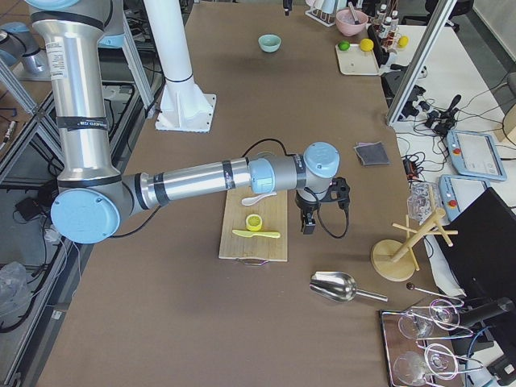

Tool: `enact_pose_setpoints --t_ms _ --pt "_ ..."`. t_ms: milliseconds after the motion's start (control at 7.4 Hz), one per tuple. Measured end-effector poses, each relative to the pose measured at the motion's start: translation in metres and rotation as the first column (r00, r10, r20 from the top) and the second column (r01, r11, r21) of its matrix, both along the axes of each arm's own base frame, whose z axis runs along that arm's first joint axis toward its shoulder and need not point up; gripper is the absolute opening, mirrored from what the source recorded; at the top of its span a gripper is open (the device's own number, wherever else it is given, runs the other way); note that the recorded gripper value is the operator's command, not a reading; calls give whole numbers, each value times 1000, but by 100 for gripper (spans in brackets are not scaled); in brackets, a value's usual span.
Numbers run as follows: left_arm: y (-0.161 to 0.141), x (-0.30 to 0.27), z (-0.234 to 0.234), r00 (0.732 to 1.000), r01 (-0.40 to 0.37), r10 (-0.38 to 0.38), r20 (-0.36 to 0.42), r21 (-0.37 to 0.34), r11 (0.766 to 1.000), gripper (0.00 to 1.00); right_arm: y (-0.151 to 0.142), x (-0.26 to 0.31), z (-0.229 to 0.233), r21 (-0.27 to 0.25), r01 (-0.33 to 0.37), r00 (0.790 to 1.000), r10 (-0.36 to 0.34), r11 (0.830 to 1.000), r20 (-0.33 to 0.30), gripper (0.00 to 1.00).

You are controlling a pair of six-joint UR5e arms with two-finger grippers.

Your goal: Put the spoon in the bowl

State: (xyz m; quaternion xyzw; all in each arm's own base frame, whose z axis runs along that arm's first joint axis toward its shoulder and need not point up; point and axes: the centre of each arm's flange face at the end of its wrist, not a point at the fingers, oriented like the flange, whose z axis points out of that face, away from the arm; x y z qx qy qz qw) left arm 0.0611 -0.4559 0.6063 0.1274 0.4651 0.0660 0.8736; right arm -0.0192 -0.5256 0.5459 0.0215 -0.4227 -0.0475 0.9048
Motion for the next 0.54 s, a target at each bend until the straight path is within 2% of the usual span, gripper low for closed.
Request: enact_pose_setpoints --t_ms 270,541 --pt "8 35 12 997 -76 76 -10 34 997 98 0 -7 -7 8 14 1000 -14 1000 22 100" --pt "16 61 15 990 -136 137 -13 42 990 98 3 -33 -23 39 63 997 -65 997 33 100"
